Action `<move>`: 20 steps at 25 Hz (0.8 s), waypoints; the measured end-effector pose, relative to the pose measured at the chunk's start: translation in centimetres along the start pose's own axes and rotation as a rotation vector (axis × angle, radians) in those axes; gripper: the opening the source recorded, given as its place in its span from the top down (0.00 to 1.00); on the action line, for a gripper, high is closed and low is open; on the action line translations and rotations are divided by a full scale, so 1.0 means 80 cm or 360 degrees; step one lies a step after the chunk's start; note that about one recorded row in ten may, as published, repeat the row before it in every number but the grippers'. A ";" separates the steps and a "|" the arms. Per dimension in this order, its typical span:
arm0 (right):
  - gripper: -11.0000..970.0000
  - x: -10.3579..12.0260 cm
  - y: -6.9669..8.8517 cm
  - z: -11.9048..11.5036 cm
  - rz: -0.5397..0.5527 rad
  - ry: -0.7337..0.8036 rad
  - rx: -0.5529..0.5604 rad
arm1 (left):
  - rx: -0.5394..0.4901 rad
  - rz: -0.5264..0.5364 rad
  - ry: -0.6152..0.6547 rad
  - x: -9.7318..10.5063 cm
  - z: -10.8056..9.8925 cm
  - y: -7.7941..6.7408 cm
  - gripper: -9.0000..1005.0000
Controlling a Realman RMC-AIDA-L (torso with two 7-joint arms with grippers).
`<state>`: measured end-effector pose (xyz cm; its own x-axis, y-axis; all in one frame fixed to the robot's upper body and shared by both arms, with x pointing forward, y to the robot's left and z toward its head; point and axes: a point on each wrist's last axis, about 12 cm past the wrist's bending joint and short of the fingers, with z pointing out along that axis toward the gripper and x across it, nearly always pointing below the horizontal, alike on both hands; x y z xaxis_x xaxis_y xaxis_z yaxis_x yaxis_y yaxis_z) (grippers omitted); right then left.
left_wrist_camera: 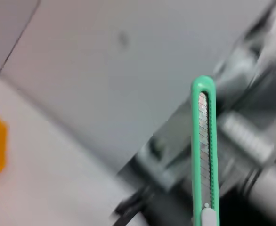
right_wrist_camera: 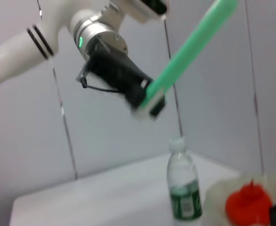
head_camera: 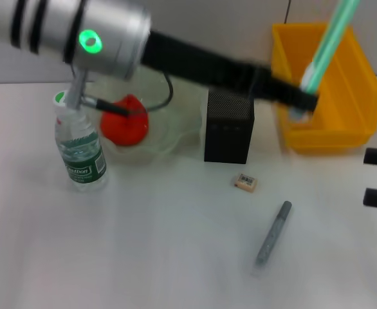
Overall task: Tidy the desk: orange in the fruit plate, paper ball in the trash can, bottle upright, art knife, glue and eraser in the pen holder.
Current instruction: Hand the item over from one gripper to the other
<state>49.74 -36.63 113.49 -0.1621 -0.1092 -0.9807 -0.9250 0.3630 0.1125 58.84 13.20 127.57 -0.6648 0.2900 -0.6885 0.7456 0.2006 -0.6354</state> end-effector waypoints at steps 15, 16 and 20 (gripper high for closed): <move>0.21 0.013 0.007 0.006 -0.0022 -0.0148 0.0098 | 0.0143 0.0181 -0.0177 0.000 -0.015 -0.003 0.80; 0.21 0.012 0.007 0.005 0.0018 -0.0144 0.0082 | 0.0069 0.0264 -0.0089 0.000 -0.012 -0.004 0.80; 0.21 -0.008 0.006 -0.010 0.0270 -0.0113 -0.0011 | -0.0320 0.0610 0.0273 0.010 0.001 0.005 0.80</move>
<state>49.09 -37.10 114.28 -0.2916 0.0185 -0.9564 -0.8889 0.3640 0.2781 58.60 13.44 126.73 -0.3349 0.5259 -0.7819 0.9415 0.2212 -0.2544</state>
